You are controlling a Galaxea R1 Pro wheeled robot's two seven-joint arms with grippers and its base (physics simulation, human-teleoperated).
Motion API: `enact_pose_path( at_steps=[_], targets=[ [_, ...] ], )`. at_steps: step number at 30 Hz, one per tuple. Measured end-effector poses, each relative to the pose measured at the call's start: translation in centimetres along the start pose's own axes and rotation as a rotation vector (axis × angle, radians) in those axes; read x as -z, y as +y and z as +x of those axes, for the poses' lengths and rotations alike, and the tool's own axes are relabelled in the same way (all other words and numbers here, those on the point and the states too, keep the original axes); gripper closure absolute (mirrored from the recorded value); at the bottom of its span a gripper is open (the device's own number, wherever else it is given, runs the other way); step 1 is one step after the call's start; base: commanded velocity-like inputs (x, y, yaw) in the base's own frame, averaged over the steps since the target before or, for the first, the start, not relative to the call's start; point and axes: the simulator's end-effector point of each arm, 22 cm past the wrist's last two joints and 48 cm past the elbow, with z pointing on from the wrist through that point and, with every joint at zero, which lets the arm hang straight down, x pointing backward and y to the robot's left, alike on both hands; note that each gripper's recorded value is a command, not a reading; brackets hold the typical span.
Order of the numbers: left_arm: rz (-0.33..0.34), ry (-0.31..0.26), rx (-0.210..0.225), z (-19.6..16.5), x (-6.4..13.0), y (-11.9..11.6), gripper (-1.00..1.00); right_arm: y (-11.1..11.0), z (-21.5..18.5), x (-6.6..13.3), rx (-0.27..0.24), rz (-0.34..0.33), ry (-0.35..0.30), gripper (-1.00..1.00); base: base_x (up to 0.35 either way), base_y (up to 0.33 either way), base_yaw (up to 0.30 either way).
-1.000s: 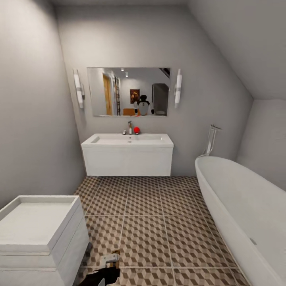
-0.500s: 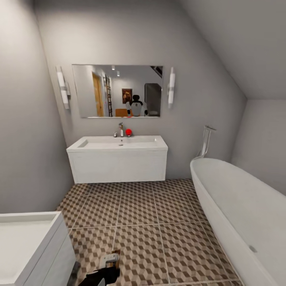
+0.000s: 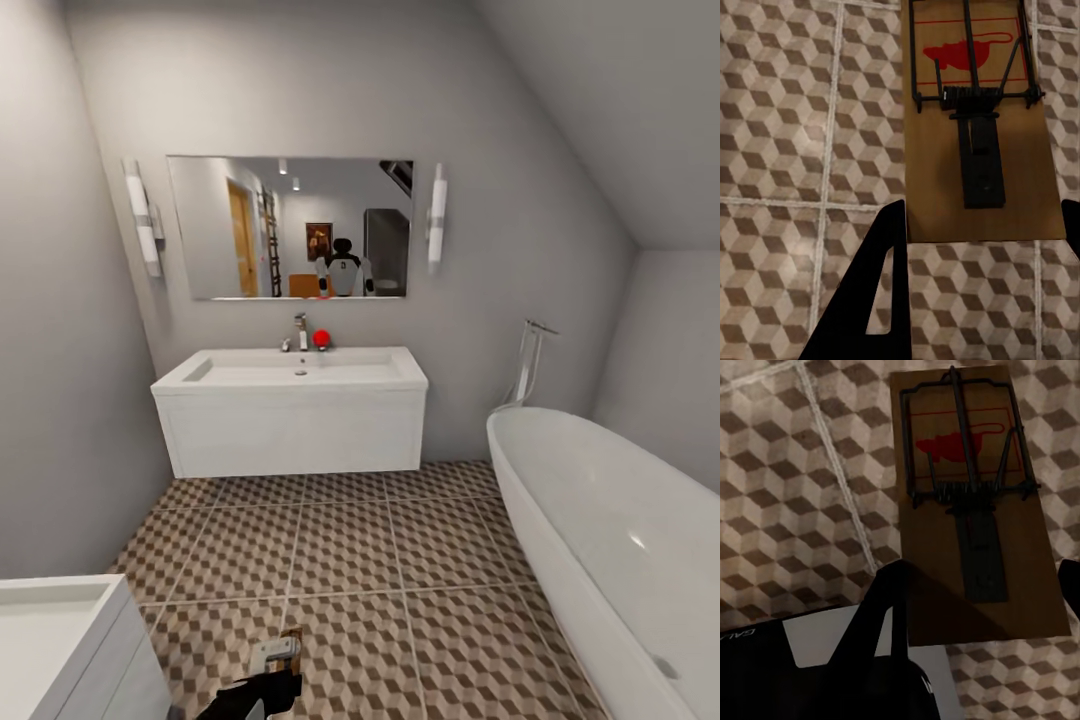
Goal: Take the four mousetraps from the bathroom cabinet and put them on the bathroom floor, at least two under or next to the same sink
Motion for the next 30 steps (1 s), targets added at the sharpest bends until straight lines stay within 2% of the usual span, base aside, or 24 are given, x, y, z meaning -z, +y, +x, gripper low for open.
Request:
enact_pose_path(
  at_steps=[17, 21, 25, 28, 29, 30],
  targets=[
    [0.001, -0.011, 0.003, -0.5, 0.0, 0.1, 1.0, 0.1, 0.0, 0.0, 0.014, -0.003, 0.003, 1.0, 0.324, 0.0, 0.0],
    [0.001, -0.016, 0.003, -0.6, 0.0, 0.0, 1.0, 0.0, -0.7, 0.1, 0.015, -0.005, -0.012, 1.0, 0.324, 0.0, 0.0],
    [0.001, -0.017, 0.005, -0.7, 0.0, 0.1, 1.0, 0.2, -3.8, 0.7, 0.024, -0.014, -0.073, 1.0, 0.324, 0.0, 0.0],
    [0.001, -0.016, 0.008, -0.7, 0.0, 0.1, 1.0, 0.6, -6.1, 1.3, 0.047, -0.019, -0.112, 1.0, 0.324, 0.0, 0.0],
    [0.0, -0.015, 0.01, -0.7, 0.0, 0.2, 1.0, 0.9, -6.9, 1.6, 0.084, -0.013, -0.11, 1.0, 0.324, 0.0, 0.0],
    [0.0, -0.014, 0.01, -0.7, 0.0, 0.2, 1.0, 1.1, -7.2, 1.7, 0.095, -0.012, -0.11, 1.0, 0.324, 0.0, 0.0]
  ],
)
